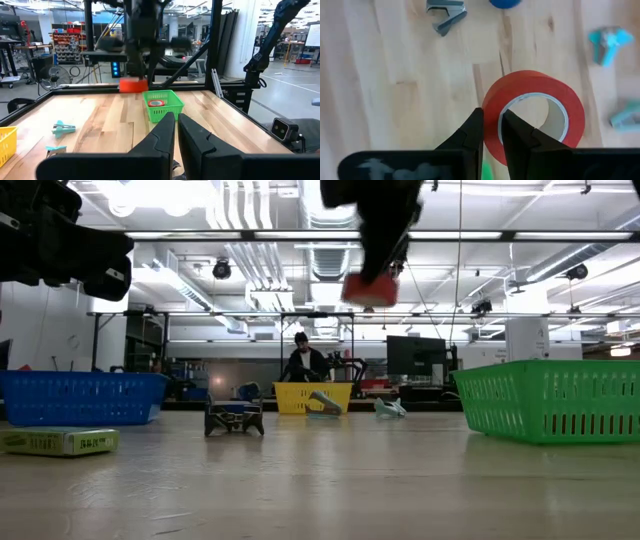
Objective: Pick and place Stapler, Stapler remover, tape
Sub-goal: Put the orange tape into the green bin
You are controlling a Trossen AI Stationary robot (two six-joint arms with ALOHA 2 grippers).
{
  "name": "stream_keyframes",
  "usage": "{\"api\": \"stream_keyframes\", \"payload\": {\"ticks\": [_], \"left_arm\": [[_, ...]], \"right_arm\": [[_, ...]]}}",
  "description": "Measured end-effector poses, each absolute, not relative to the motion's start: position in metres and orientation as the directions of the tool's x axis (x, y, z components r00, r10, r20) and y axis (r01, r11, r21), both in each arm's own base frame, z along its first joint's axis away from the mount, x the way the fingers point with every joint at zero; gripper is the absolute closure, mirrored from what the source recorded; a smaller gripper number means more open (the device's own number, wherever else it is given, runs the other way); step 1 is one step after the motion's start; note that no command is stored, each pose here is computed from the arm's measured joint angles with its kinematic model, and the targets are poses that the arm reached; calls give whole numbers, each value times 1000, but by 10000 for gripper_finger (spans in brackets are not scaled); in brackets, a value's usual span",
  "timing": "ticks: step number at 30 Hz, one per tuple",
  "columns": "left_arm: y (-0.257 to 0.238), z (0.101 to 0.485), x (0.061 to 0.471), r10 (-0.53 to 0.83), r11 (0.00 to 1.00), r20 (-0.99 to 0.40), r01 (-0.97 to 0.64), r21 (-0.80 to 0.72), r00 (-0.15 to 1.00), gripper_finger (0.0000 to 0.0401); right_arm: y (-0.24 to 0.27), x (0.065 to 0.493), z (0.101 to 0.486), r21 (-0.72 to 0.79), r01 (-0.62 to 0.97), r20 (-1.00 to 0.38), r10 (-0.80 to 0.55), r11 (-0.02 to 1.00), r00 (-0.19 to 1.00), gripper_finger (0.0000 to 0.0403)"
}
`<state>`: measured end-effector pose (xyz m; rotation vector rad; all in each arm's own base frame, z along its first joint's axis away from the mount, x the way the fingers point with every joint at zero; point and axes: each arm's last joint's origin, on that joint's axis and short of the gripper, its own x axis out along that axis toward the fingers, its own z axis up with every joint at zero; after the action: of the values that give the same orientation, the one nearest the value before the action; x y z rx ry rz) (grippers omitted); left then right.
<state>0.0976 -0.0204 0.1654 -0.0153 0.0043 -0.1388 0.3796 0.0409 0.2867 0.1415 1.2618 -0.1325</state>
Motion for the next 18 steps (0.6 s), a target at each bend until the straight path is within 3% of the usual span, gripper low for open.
{"api": "stream_keyframes", "payload": {"ticks": [8,18], "left_arm": [[-20,166,98,-138,990,-2,138,-15,990,375],[-20,166,98,-138,990,-1,138,-15,990,375]], "right_arm": [[74,333,312,5,287,-940,-94,958,328,356],[91,280,284,23,477,-962,-110,879,249,355]]}}
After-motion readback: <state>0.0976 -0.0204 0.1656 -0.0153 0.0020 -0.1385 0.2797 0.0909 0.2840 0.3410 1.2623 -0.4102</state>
